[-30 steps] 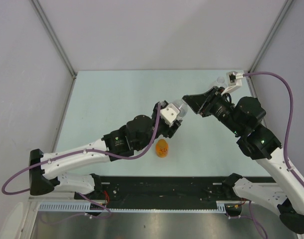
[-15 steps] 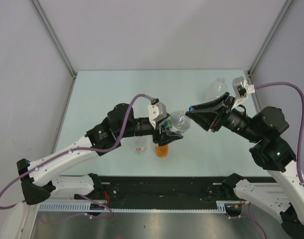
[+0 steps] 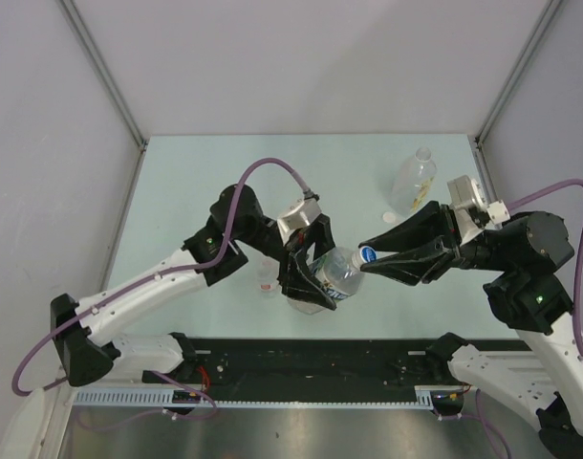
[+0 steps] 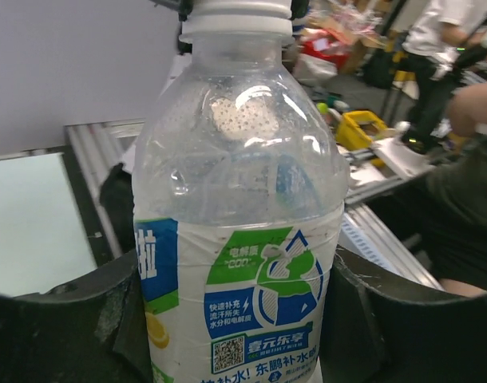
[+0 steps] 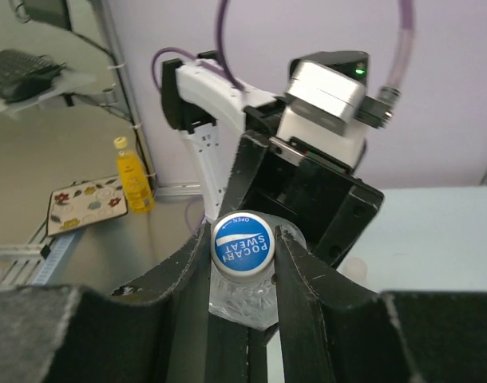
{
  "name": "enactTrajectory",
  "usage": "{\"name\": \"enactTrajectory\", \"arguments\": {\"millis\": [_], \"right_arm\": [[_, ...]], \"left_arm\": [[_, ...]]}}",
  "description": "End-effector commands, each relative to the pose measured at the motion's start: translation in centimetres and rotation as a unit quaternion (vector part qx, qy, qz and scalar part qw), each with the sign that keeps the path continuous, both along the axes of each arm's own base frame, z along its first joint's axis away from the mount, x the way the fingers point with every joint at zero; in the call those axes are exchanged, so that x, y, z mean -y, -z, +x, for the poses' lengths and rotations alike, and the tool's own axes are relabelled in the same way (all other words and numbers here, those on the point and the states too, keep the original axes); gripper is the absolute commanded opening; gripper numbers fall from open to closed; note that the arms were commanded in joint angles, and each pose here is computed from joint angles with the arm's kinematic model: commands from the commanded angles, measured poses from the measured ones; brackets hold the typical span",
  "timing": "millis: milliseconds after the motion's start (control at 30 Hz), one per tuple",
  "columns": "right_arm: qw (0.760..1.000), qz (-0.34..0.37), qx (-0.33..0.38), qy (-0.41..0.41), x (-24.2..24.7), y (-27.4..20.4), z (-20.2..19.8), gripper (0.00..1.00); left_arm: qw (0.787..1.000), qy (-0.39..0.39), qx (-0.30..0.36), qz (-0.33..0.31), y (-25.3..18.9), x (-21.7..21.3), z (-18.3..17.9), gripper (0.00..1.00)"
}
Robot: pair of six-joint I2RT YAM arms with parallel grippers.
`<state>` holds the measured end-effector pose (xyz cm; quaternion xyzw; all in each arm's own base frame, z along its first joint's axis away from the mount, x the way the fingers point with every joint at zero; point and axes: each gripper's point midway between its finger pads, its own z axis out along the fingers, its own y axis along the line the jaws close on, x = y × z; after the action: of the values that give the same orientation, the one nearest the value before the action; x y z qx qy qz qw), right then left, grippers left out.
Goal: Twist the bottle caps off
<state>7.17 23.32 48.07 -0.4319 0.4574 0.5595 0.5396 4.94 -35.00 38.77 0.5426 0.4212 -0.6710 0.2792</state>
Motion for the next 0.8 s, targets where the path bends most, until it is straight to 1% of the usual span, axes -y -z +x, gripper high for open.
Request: {"name": "enactTrajectory", "arguments": {"millis": [0,67,100,133,167,200,233,267,300,333,367,433,467,533,600,633,667,700,767], "right_arm": [[0.991,-0.042,0.031,-0.127,0.3,1.7,-3.9,0.0],[0.987,-0.045,0.043,-0.147,0.5,1.8,-4.4,0.0],[0.984,-0.05,0.048,-0.162,0.8,2.0,-4.8,0.0],[0.983,-0.052,0.05,-0.17,0.8,2.0,-4.8,0.0],[0.98,-0.056,0.055,-0.185,1.0,2.2,-5.2,0.0],[0.979,-0.056,0.06,-0.188,1.1,2.1,-5.1,0.0],[0.977,-0.059,0.058,-0.194,1.0,2.2,-5.1,0.0],[0.976,-0.061,0.06,-0.202,1.1,2.3,-5.2,0.0],[0.975,-0.061,0.064,-0.206,1.1,2.3,-5.3,0.0],[0.974,-0.063,0.062,-0.21,1.1,2.4,-5.2,0.0],[0.972,-0.065,0.063,-0.216,1.1,2.5,-5.4,0.0],[0.971,-0.068,0.061,-0.222,1.0,2.6,-5.3,0.0],[0.969,-0.069,0.063,-0.227,1.0,2.7,-5.4,0.0],[0.969,-0.07,0.063,-0.23,1.0,2.8,-5.4,0.0],[0.968,-0.073,0.057,-0.232,0.8,3.1,-5.1,0.0],[0.968,-0.073,0.057,-0.233,0.7,3.1,-5.1,0.0],[0.968,-0.073,0.054,-0.233,0.7,3.1,-5.1,0.0],[0.968,-0.074,0.052,-0.232,0.6,3.1,-5.0,0.0],[0.971,-0.072,0.05,-0.224,0.6,3.1,-4.9,0.02]], "left_arm": [[0.993,0.078,0.044,-0.082,-4.2,-1.5,-2.1,0.0],[0.993,0.087,0.033,-0.077,-4.2,-1.5,-2.3,0.0],[0.991,0.093,0.042,-0.087,-4.4,-1.6,-2.4,0.0],[0.992,0.098,0.028,-0.077,-4.3,-1.5,-2.3,0.0],[0.99,0.103,0.037,-0.09,-4.5,-1.5,-2.4,0.0],[0.989,0.109,0.037,-0.089,-4.5,-1.5,-2.4,0.0],[0.99,0.115,0.02,-0.077,-4.2,-1.3,-2.4,0.0],[0.988,0.119,0.031,-0.09,-4.5,-1.4,-2.5,0.0],[0.988,0.125,0.031,-0.089,-4.4,-1.5,-2.6,0.0],[0.989,0.13,0.013,-0.076,-4.1,-1.3,-2.5,0.0],[0.986,0.134,0.026,-0.091,-4.4,-1.5,-2.7,0.0],[0.986,0.143,0.012,-0.082,-4.3,-1.7,-2.9,0.0],[0.984,0.147,0.02,-0.094,-4.3,-1.7,-2.8,0.0],[0.984,0.156,0.008,-0.087,-4.5,-1.9,-3.0,0.0],[0.981,0.164,0.015,-0.101,-4.4,-1.9,-3.1,0.0],[0.981,0.171,0.001,-0.09,-4.5,-2.1,-3.3,0.0],[0.979,0.176,0.014,-0.103,-4.7,-2.3,-3.5,0.0],[0.98,0.181,-0.003,-0.087,-4.3,-2.1,-3.3,0.0],[0.978,0.187,0.008,-0.092,-4.4,-2.3,-3.4,0.0]]}}
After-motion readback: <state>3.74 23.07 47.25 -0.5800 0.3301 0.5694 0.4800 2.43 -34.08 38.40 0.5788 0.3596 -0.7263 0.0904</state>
